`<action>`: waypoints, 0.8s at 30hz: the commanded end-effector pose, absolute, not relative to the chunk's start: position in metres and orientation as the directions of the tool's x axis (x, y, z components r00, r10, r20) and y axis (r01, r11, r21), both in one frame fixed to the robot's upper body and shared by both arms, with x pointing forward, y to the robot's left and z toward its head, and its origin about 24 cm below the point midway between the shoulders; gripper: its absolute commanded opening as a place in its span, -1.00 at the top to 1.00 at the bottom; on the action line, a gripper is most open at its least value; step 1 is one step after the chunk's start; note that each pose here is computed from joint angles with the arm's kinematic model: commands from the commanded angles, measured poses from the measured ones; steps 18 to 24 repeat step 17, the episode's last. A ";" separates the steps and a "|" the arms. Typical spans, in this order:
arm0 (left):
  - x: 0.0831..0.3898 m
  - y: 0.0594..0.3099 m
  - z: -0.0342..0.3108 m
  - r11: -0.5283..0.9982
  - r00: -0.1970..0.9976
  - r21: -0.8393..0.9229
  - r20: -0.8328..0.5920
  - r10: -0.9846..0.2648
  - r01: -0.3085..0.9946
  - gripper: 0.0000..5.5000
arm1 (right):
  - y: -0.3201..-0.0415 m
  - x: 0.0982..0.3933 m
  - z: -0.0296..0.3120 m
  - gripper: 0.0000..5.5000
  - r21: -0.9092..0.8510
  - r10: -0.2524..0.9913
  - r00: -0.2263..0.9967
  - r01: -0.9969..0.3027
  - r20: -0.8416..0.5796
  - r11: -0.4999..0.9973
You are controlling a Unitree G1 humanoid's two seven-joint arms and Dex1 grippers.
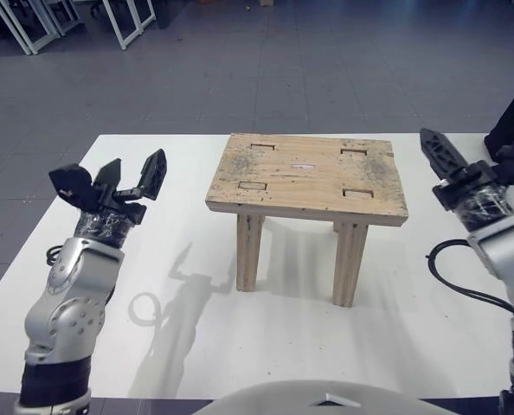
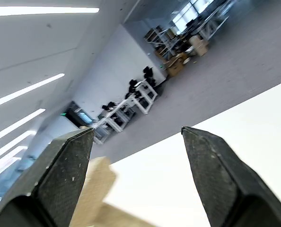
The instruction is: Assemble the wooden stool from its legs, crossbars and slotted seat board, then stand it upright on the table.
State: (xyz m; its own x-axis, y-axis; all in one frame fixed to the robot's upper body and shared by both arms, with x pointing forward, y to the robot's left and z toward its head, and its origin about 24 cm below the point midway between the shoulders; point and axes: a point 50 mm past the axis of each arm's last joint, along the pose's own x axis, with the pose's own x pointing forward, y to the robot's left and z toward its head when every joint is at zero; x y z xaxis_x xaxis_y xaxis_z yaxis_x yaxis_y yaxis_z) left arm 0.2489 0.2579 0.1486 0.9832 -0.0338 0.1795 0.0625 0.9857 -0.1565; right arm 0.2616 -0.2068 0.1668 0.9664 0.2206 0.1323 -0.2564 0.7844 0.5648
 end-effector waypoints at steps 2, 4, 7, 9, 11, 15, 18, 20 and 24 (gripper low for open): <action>0.287 0.247 0.119 0.949 0.962 0.266 0.253 0.103 -0.172 -0.99 | -0.167 0.297 0.122 -0.22 -0.029 0.122 0.971 -0.118 0.205 0.993; 0.292 0.243 0.114 0.937 0.961 0.302 0.257 0.100 -0.178 -0.99 | -0.171 0.299 0.113 -0.22 -0.113 0.108 0.971 -0.085 0.212 0.990; 0.295 0.237 0.106 0.924 0.962 0.344 0.262 0.078 -0.169 -0.99 | -0.171 0.301 0.107 -0.22 -0.243 0.128 0.961 -0.067 0.245 0.968; 0.297 0.232 0.104 0.928 0.958 0.336 0.279 0.062 -0.158 -0.99 | -0.171 0.303 0.106 -0.22 -0.224 0.114 0.957 -0.053 0.266 0.973; 0.299 0.229 0.102 0.935 0.956 0.323 0.288 0.048 -0.144 -0.99 | -0.171 0.305 0.105 -0.22 -0.217 0.104 0.954 -0.042 0.281 0.975; 0.299 0.225 0.100 0.940 0.953 0.319 0.301 0.023 -0.124 -1.00 | -0.172 0.306 0.105 -0.30 -0.206 0.107 0.950 -0.047 0.292 0.977; 0.299 0.224 0.099 0.941 0.952 0.317 0.306 0.019 -0.120 -1.00 | -0.172 0.306 0.103 -0.42 -0.199 0.105 0.951 -0.048 0.289 0.979; 0.299 0.224 0.099 0.941 0.952 0.317 0.306 0.019 -0.120 -1.00 | -0.172 0.306 0.103 -0.42 -0.199 0.105 0.951 -0.048 0.289 0.979; 0.299 0.224 0.099 0.941 0.952 0.317 0.306 0.019 -0.120 -1.00 | -0.172 0.306 0.103 -0.42 -0.199 0.105 0.951 -0.048 0.289 0.979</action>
